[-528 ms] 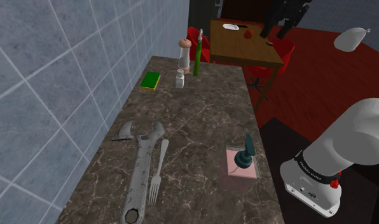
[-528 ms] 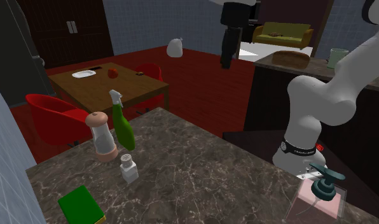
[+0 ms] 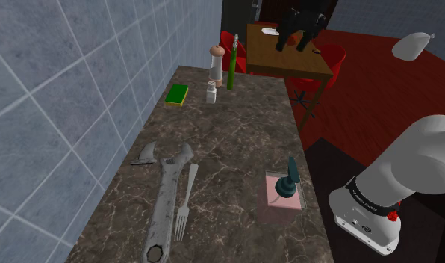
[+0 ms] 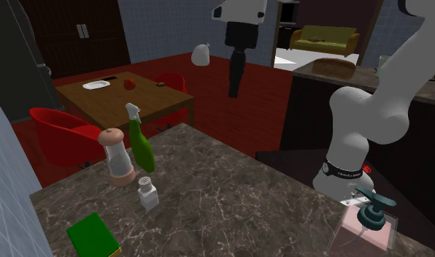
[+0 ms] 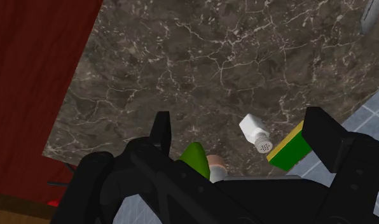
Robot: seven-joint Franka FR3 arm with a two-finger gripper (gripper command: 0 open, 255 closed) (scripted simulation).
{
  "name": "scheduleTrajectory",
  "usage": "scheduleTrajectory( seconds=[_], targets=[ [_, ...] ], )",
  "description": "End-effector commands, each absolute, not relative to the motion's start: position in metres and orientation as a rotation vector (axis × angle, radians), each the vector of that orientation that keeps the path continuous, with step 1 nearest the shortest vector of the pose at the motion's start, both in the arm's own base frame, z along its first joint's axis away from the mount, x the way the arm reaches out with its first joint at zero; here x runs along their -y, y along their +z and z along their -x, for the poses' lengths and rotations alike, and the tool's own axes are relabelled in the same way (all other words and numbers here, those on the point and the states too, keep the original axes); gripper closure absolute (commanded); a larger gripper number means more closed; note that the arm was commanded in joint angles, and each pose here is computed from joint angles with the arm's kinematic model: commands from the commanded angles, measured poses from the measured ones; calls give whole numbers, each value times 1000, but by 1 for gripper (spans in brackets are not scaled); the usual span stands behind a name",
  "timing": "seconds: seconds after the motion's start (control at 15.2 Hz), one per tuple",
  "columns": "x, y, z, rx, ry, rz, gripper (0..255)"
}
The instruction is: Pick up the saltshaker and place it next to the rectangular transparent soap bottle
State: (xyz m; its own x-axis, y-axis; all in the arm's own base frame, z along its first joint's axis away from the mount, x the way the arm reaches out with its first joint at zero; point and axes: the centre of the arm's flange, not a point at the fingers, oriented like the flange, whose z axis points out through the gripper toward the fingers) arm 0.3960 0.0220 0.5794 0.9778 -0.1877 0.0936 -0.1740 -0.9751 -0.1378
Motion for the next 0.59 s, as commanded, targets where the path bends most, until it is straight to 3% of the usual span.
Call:
scheduleTrajectory(
  seconds=[0.0, 0.53],
  targets=[
    [-28, 566, -420, -280, -140, 2997, 0],
    [-60, 511, -513, -300, -57, 3005, 0]
  ],
)
